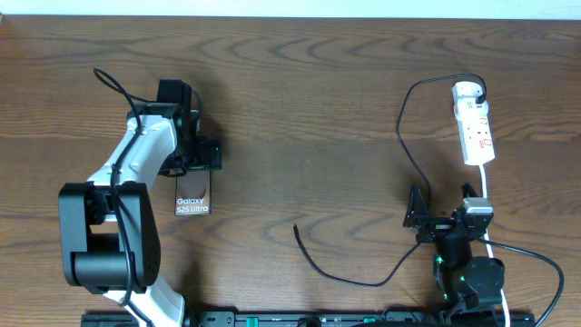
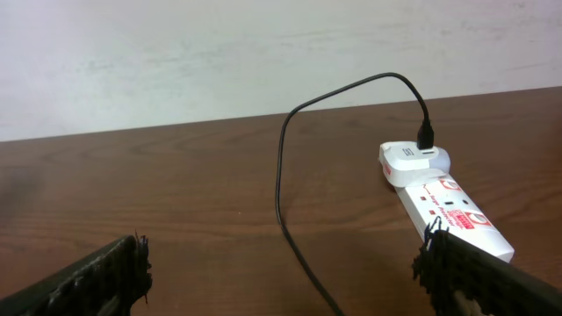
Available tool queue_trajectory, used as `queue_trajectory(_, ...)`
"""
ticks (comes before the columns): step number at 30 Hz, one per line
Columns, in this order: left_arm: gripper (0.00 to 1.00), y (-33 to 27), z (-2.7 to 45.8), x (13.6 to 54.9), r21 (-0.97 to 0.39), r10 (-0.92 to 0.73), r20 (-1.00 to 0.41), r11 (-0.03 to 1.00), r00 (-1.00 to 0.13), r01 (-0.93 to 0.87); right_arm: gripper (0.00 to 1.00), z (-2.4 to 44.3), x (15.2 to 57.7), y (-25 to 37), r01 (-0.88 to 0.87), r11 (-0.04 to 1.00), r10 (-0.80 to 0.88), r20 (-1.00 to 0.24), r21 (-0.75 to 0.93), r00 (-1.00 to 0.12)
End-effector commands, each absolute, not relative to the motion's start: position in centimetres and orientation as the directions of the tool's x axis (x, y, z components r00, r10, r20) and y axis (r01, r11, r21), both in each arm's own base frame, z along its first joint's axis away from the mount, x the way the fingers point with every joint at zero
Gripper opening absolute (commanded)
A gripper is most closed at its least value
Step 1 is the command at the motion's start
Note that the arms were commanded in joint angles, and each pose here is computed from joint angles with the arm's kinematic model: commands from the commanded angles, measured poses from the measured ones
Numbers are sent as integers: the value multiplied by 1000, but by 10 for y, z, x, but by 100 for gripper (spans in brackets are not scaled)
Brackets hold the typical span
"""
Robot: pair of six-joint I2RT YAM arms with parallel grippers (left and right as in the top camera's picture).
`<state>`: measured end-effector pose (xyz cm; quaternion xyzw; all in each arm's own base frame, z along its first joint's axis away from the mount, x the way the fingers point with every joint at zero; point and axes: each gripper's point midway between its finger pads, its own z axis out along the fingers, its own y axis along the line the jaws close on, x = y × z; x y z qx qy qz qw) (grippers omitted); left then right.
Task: Plug charger to phone and switch on socket
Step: 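Move the left gripper over the phone and lower toward it, then close the left gripper on the phone's long edges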
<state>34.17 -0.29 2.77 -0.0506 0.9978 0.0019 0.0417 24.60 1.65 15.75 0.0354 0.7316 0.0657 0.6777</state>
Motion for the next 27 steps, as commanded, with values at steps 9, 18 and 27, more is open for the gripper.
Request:
queue_trajectory(9, 99, 1, 12, 336, 18, -92, -38, 996, -995, -93, 99, 157, 246, 15, -28, 988, 148, -986, 150, -79)
queue_trajectory(18, 99, 1, 6, 330, 20, -92, -24, 996, -996, -92, 99, 157, 246, 15, -28, 988, 148, -986, 150, -79)
queue_trajectory(27, 99, 1, -10, 324, 18, -92, -36, 996, -995, -93, 99, 157, 246, 15, -28, 988, 148, -986, 150, -79)
